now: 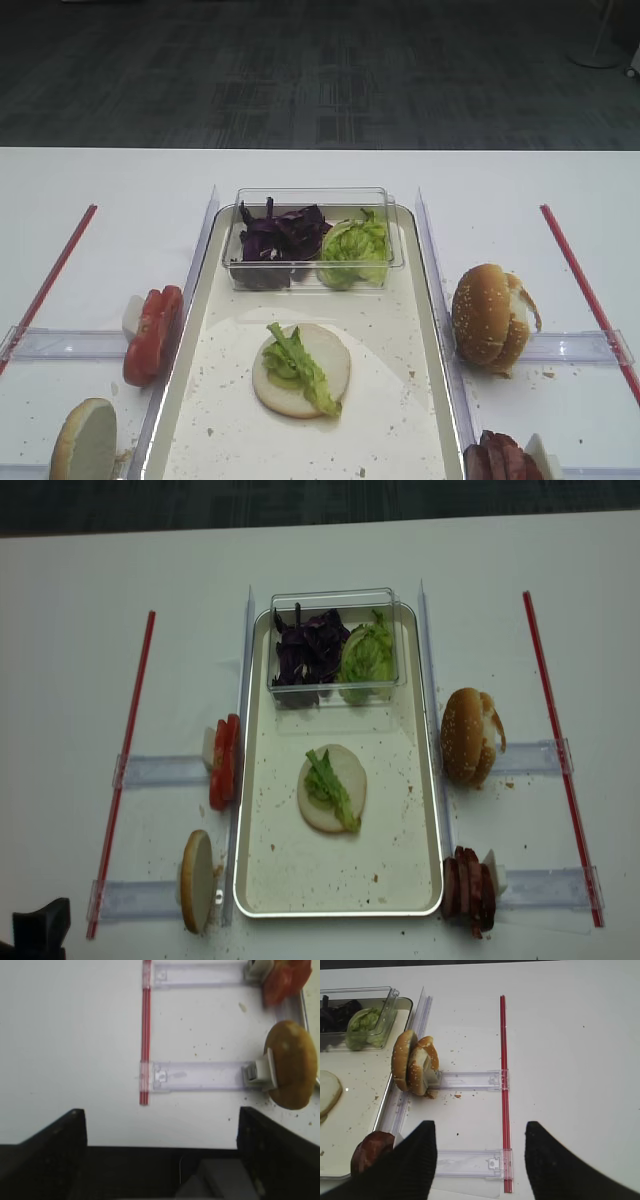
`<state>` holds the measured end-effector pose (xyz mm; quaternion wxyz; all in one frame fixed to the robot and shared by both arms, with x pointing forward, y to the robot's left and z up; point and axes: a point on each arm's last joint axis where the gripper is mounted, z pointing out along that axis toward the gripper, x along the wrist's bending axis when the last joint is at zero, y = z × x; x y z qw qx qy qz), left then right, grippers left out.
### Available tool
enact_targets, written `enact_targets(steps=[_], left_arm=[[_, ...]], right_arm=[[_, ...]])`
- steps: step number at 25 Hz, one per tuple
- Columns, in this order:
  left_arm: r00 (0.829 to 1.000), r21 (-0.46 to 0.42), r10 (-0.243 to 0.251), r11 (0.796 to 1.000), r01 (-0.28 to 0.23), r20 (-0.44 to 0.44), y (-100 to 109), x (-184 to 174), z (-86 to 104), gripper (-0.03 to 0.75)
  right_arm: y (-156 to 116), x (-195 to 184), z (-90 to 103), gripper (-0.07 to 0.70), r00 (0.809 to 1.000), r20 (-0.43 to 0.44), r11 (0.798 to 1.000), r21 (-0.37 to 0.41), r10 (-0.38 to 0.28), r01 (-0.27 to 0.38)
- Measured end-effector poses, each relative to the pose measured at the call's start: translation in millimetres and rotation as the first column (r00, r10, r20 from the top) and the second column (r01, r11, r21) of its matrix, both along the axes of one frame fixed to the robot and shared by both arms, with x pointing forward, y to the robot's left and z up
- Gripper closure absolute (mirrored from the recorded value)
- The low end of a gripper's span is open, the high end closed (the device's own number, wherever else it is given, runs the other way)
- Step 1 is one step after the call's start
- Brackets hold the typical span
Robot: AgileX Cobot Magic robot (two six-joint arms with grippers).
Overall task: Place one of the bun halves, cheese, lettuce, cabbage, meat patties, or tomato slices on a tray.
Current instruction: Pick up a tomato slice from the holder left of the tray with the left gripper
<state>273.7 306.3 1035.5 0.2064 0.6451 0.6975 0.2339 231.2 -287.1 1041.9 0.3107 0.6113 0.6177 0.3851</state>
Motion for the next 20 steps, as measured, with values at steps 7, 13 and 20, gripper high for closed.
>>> enact_targets(steps=[7,13,20], left_arm=[[0.960,-0.009,-0.002,1.000,-0.001,-0.281,1,39,-15.8,0.153],[0.900,-0.014,-0.004,1.000,-0.003,-0.436,2,60,-29.1,0.153],[0.864,-0.017,-0.002,1.000,-0.007,-0.504,2,72,-37.2,0.152]], right_arm=[[0,0,0.0,0.204,1.000,0.000,1.000,0.000,0.000,0.000],[0,0,-0.3,0.204,1.000,-0.004,1.000,0.000,0.000,0.000],[0,0,-0.3,0.204,1.000,-0.004,1.000,0.000,0.000,0.000]])
